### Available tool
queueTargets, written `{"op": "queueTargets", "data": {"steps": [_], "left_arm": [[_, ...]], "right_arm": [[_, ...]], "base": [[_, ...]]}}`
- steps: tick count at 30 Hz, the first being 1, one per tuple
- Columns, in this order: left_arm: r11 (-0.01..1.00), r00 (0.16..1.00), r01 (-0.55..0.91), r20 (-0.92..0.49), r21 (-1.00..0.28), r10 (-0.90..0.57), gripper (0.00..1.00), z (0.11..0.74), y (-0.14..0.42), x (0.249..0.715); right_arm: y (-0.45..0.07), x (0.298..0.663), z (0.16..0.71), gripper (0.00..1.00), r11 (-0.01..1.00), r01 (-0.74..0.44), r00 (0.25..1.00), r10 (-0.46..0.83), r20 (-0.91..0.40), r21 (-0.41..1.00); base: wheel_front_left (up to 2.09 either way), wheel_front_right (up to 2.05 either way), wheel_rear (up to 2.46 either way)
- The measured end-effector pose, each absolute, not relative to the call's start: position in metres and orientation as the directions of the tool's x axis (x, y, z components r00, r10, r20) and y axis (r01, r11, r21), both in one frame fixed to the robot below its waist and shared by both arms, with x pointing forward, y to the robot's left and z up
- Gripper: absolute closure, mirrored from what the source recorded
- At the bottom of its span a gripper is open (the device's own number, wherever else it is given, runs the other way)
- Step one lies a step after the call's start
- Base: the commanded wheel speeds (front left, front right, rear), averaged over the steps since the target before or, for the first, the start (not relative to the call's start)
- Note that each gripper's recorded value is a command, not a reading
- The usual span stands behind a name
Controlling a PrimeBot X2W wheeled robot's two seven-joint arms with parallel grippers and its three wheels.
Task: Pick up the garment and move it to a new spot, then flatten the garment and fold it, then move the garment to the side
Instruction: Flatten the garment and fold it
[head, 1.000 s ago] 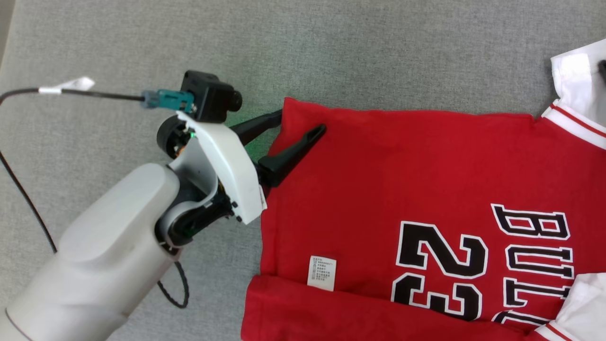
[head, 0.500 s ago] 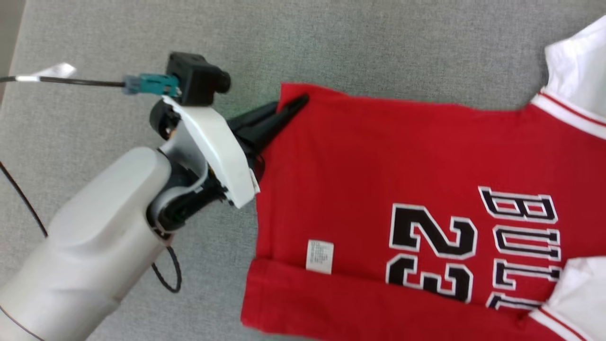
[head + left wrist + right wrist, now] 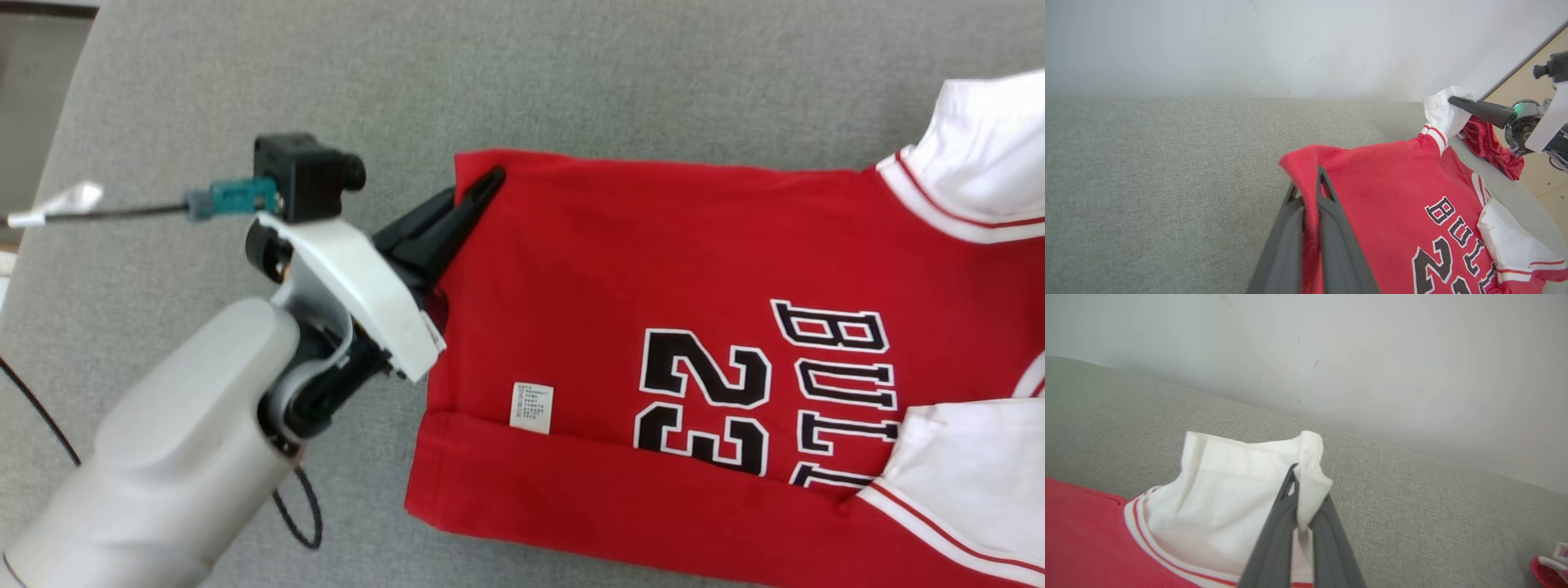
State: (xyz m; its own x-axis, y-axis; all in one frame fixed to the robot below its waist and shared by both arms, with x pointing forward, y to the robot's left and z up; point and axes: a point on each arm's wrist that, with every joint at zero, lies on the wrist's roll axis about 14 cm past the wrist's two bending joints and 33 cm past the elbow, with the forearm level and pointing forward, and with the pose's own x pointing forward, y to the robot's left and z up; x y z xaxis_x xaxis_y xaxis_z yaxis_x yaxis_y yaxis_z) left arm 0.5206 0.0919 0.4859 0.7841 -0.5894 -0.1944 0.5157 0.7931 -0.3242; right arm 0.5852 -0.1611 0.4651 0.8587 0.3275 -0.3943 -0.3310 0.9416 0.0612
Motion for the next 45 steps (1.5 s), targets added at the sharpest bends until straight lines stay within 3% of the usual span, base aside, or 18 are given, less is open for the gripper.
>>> {"op": "queueTargets", "data": {"steps": [13, 28, 29, 30, 31, 32, 39, 45], "left_arm": [[0.775, 0.797, 0.51, -0.135, -0.372, -0.589, 1.0, 0.489, 0.076, 0.459], [0.767, 0.803, 0.479, -0.14, -0.427, -0.579, 1.0, 0.474, 0.072, 0.423], [0.765, 0.805, 0.475, -0.137, -0.434, -0.578, 0.9, 0.474, 0.072, 0.422], [0.765, 0.804, 0.474, -0.14, -0.435, -0.577, 0.65, 0.473, 0.072, 0.421], [0.767, 0.805, 0.472, -0.141, -0.435, -0.576, 0.42, 0.471, 0.073, 0.42], [0.769, 0.806, 0.47, -0.145, -0.433, -0.574, 0.0, 0.47, 0.074, 0.418], [0.802, 0.796, 0.468, -0.217, -0.371, -0.565, 0.0, 0.447, 0.084, 0.39], [0.876, 0.88, 0.385, -0.171, -0.29, -0.443, 0.0, 0.459, 0.103, 0.385]], "right_arm": [[-0.183, 0.485, 0.466, 1.0, 0.946, -0.292, 0.874, 0.324, -0.362, 0.141], [-0.185, 0.423, 0.448, 1.0, 0.945, -0.219, 0.879, 0.299, -0.372, 0.242], [-0.187, 0.42, 0.445, 0.62, 0.947, -0.211, 0.877, 0.293, -0.381, 0.243], [-0.188, 0.418, 0.442, 0.02, 0.948, -0.206, 0.874, 0.29, -0.391, 0.242], [-0.189, 0.415, 0.438, 0.0, 0.95, -0.202, 0.87, 0.286, -0.403, 0.237], [-0.189, 0.41, 0.435, 0.0, 0.951, -0.201, 0.864, 0.286, -0.415, 0.237], [-0.203, 0.378, 0.423, 0.0, 0.955, -0.164, 0.835, 0.267, -0.481, 0.245], [-0.235, 0.377, 0.451, 0.0, 0.968, -0.093, 0.889, 0.187, -0.418, 0.235]], "base": [[0.0, 0.0, 0.0], [0.0, 0.0, 0.0], [0.0, 0.0, 0.0], [0.0, 0.0, 0.0], [0.0, 0.0, 0.0], [0.0, 0.0, 0.0], [0.0, 0.0, 0.0], [0.0, 0.0, 0.0]]}}
